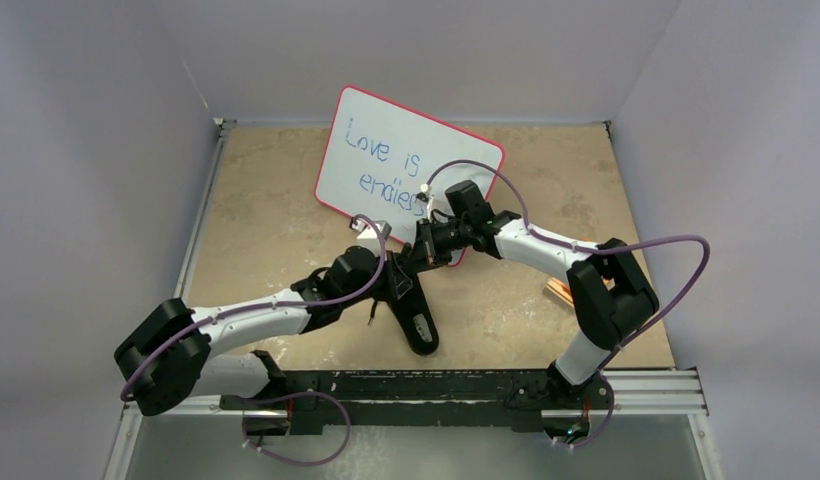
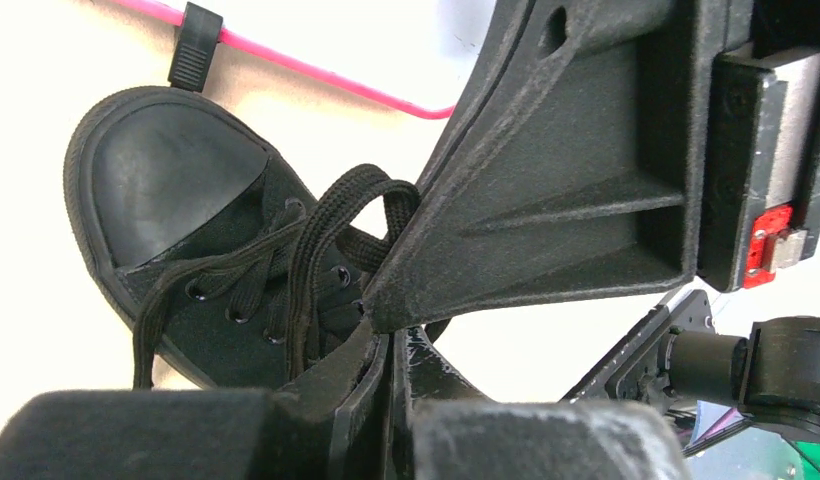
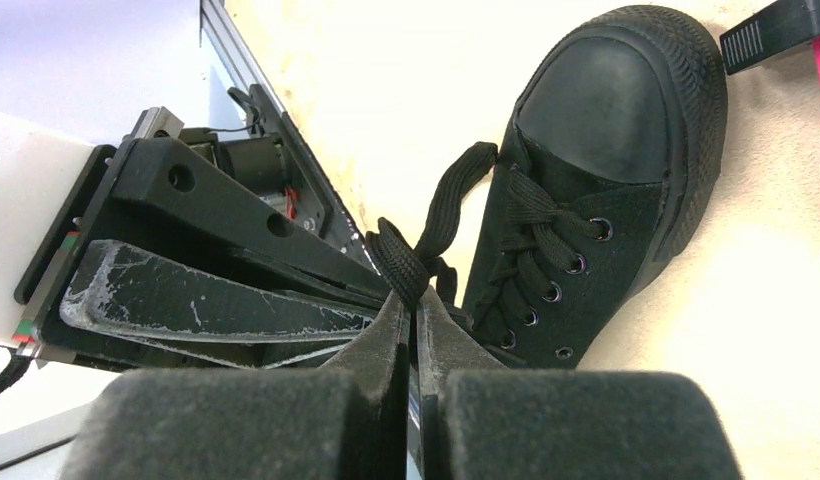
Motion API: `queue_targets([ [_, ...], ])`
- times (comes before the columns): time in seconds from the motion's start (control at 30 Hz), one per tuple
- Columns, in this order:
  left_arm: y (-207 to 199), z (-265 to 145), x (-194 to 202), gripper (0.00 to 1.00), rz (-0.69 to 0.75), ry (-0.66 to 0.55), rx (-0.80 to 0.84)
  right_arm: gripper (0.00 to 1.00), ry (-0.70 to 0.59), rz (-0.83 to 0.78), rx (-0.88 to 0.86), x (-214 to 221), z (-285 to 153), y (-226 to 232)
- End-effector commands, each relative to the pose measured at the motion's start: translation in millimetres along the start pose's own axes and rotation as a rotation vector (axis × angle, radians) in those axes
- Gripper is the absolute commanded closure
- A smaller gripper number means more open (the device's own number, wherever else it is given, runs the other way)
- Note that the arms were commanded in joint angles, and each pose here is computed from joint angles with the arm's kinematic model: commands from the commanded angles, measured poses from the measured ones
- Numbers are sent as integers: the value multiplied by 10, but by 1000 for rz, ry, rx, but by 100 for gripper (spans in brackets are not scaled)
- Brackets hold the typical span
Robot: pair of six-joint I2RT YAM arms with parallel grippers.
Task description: Tie the shoes
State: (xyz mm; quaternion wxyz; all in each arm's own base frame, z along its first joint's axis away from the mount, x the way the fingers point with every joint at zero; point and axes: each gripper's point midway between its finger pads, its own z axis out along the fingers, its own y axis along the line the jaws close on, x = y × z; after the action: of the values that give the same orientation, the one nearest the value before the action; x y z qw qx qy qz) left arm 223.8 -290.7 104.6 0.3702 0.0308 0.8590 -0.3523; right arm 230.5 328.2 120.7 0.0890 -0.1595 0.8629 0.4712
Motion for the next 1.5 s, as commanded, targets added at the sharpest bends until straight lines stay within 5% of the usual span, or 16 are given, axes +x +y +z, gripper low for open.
queue_targets([
  [0.0, -316, 40, -554, 100, 15, -184, 75, 100, 75, 15, -95, 187, -17, 217],
  [0.43, -163, -246, -315, 100, 20, -69, 18, 100, 109, 38, -107, 183, -89, 278],
  [0.67, -141, -408, -338, 100, -56, -136, 53, 100, 112, 122, -152, 163, -68, 313],
  [0.93, -252, -376, -457, 79, -127, -234, 147, 100, 88, 162, -161, 101, -17, 306],
  [1.47, -432, -485, -463, 63, 11, -158, 184, 100, 62, 182, -165, -45, -8, 308],
])
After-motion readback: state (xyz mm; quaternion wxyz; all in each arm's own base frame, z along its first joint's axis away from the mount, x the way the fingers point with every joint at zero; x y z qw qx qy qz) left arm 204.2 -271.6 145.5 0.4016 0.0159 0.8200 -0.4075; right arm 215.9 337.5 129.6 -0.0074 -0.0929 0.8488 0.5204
